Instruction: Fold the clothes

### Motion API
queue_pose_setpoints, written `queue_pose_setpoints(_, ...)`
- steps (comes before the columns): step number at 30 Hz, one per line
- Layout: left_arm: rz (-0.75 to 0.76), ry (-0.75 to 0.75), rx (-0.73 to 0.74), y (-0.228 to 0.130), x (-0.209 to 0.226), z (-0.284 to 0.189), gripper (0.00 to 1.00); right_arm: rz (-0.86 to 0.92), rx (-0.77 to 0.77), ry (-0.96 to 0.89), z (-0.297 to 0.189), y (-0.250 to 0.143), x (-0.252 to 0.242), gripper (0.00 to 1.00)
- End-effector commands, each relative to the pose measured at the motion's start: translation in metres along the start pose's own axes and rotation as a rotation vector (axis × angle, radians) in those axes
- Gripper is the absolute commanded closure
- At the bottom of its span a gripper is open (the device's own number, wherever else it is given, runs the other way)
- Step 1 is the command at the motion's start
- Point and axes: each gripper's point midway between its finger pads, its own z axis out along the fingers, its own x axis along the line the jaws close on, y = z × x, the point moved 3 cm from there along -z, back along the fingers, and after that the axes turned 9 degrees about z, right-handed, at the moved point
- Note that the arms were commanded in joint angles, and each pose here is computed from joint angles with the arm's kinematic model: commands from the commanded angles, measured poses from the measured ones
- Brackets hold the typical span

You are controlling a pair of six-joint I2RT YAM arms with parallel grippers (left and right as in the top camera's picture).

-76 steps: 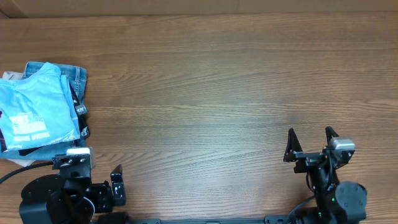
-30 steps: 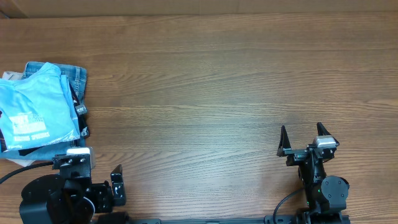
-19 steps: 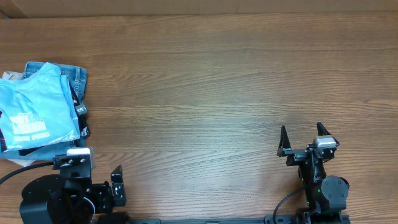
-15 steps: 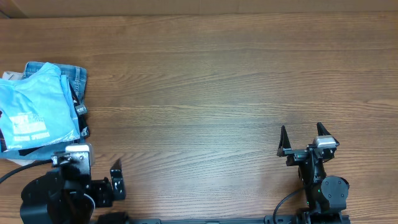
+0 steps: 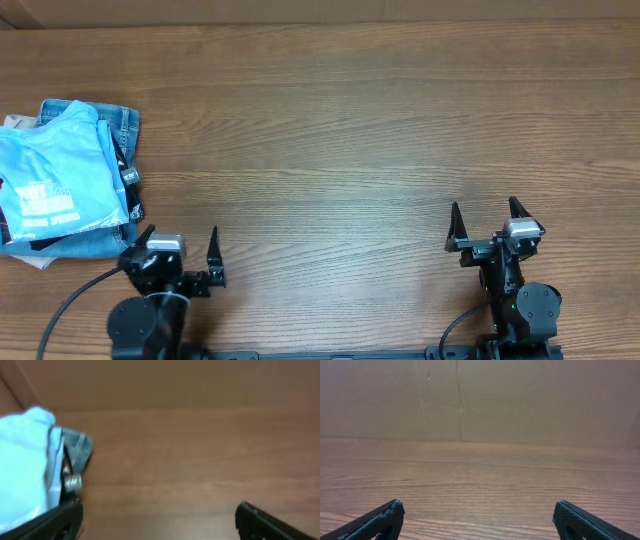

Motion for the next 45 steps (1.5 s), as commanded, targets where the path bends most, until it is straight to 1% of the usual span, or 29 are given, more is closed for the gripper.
queue_pose_setpoints(1, 0.021, 0.022, -0.074, -0.009, 0.000, 0.013, 0.00, 0.003, -0.008, 0.005, 0.000, -0.001, 0.001, 0.00)
queue_pose_setpoints(6, 0.031, 0.077, -0.236, -0.003, 0.006, 0.029, 0.00, 0.003, -0.008, 0.005, 0.000, -0.001, 0.001, 0.00)
queue_pose_setpoints(9, 0.030, 0.109, -0.302, -0.006, 0.008, 0.035, 0.00, 0.003, -0.008, 0.005, 0.000, -0.001, 0.001, 0.00)
queue_pose_setpoints(10, 0.030, 0.112, -0.301, -0.011, 0.008, 0.037, 0.00, 0.003, -0.008, 0.005, 0.000, -0.001, 0.001, 0.00)
queue_pose_setpoints(15, 0.022, 0.081, -0.149, -0.042, 0.003, 0.045, 0.00, 0.003, -0.008, 0.005, 0.000, -0.001, 0.001, 0.00)
queue_pose_setpoints(45, 0.022, 0.082, -0.147, -0.042, 0.003, 0.045, 0.00, 0.003, -0.008, 0.005, 0.000, -0.001, 0.001, 0.00)
